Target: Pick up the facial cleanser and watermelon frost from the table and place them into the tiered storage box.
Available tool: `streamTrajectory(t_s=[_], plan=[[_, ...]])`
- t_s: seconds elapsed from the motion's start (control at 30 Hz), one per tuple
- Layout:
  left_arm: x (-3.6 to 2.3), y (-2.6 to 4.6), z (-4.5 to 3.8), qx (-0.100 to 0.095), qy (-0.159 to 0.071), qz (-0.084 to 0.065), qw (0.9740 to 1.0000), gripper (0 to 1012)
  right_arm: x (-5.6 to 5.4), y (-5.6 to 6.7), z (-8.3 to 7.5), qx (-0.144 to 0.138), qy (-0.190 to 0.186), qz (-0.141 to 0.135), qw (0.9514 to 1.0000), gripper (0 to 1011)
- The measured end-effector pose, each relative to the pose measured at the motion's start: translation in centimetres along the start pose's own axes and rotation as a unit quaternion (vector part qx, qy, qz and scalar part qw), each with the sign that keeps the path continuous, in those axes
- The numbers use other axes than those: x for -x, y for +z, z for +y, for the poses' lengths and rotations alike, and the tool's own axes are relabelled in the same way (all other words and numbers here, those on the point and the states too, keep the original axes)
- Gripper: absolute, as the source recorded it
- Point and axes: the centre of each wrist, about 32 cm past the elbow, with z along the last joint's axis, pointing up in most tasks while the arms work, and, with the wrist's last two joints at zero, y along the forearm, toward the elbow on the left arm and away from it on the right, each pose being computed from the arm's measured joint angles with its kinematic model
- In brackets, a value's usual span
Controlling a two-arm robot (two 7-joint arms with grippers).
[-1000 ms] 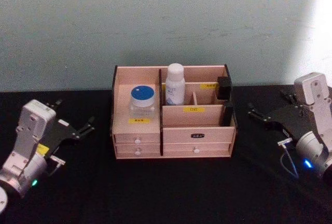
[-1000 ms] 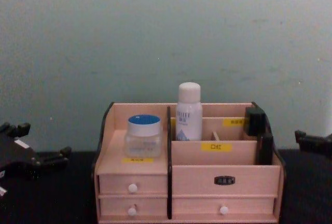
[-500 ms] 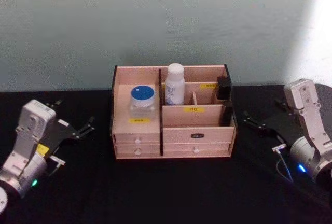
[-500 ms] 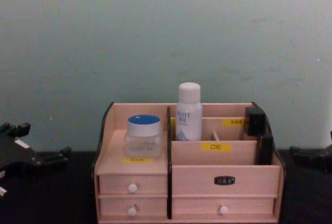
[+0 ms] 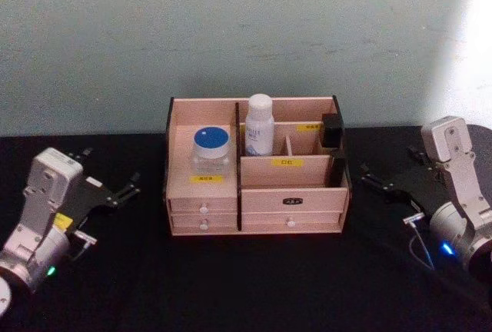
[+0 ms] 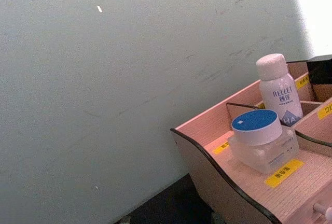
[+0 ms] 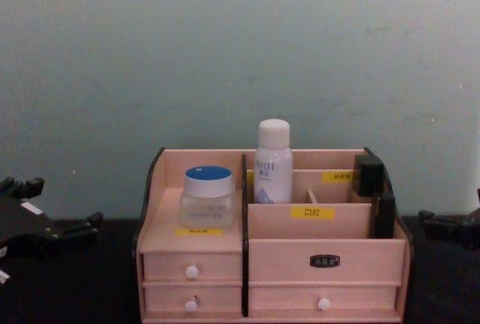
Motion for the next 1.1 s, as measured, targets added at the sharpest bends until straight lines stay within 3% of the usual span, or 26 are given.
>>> streamTrajectory(t_s=[1.1], plan=[[0.0,0.0,0.0,0.0,0.0,0.0,1.0,1001,-0.01,0.03,-0.01,-0.001,0.0,0.0,1.0,1002]])
